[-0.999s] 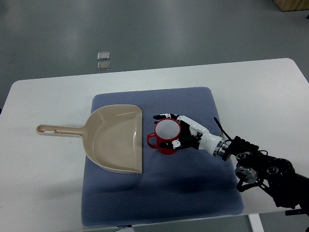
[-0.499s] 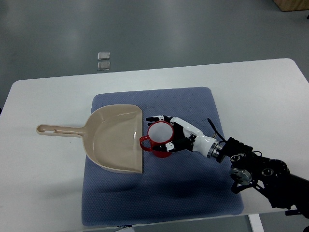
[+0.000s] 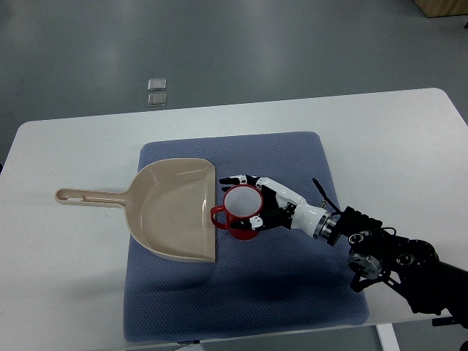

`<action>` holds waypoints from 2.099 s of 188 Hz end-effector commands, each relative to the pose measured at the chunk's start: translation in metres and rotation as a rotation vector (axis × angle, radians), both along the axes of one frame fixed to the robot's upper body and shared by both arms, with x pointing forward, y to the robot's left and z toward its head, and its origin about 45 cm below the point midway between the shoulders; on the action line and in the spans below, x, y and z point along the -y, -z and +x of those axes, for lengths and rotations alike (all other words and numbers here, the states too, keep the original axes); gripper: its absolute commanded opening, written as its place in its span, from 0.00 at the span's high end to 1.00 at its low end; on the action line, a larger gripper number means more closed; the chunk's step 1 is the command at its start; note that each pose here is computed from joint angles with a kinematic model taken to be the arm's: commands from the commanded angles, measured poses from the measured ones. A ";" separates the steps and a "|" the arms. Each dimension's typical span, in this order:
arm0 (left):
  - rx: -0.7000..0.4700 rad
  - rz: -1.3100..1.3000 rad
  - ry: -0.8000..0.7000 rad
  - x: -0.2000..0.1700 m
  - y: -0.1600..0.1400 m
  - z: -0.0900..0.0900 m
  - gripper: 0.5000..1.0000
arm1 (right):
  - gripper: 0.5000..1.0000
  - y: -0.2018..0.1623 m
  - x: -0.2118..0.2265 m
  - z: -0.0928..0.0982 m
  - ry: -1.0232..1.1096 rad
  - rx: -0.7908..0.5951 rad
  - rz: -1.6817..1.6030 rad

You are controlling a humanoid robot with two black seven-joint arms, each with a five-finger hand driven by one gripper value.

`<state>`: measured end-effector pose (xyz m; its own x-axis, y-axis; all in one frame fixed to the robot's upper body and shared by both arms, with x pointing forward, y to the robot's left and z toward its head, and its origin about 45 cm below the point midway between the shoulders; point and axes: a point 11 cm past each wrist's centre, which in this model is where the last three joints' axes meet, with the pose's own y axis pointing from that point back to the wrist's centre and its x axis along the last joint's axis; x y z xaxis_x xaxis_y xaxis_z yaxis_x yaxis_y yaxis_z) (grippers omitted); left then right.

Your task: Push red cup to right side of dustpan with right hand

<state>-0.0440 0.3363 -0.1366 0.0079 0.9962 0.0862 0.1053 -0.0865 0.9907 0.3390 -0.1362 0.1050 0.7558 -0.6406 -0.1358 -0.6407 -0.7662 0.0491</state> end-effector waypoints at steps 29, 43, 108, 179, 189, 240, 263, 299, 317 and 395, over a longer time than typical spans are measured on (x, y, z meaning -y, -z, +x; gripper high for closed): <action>0.000 0.000 0.000 0.000 0.000 0.000 0.00 | 0.13 -0.004 0.010 0.000 -0.016 -0.001 0.001; 0.000 0.000 0.000 0.000 0.000 0.000 0.00 | 0.13 -0.009 0.011 0.003 -0.031 0.002 0.009; 0.000 0.000 0.000 0.000 0.000 0.000 0.00 | 0.13 -0.021 0.033 0.013 -0.022 0.024 -0.007; 0.000 0.000 0.000 0.000 0.000 0.000 0.00 | 0.13 -0.051 0.070 0.043 0.030 0.095 -0.054; 0.000 0.000 0.000 0.000 0.000 0.000 0.00 | 0.13 -0.063 0.075 0.053 0.060 0.104 -0.027; 0.000 0.000 0.000 0.000 0.000 0.000 0.00 | 0.13 -0.080 0.104 0.094 0.235 -0.100 -0.011; 0.000 0.000 0.000 0.000 0.000 0.000 0.00 | 0.13 -0.085 0.108 0.113 0.319 -0.184 -0.003; 0.000 0.000 0.000 0.000 0.000 0.000 0.00 | 0.13 -0.078 0.101 0.126 0.425 -0.329 -0.042; 0.000 0.000 0.000 0.000 0.000 0.000 0.00 | 0.13 -0.075 0.098 0.127 0.449 -0.391 -0.018; 0.000 0.000 0.000 0.000 0.000 0.000 0.00 | 0.13 -0.078 0.097 0.128 0.498 -0.455 0.166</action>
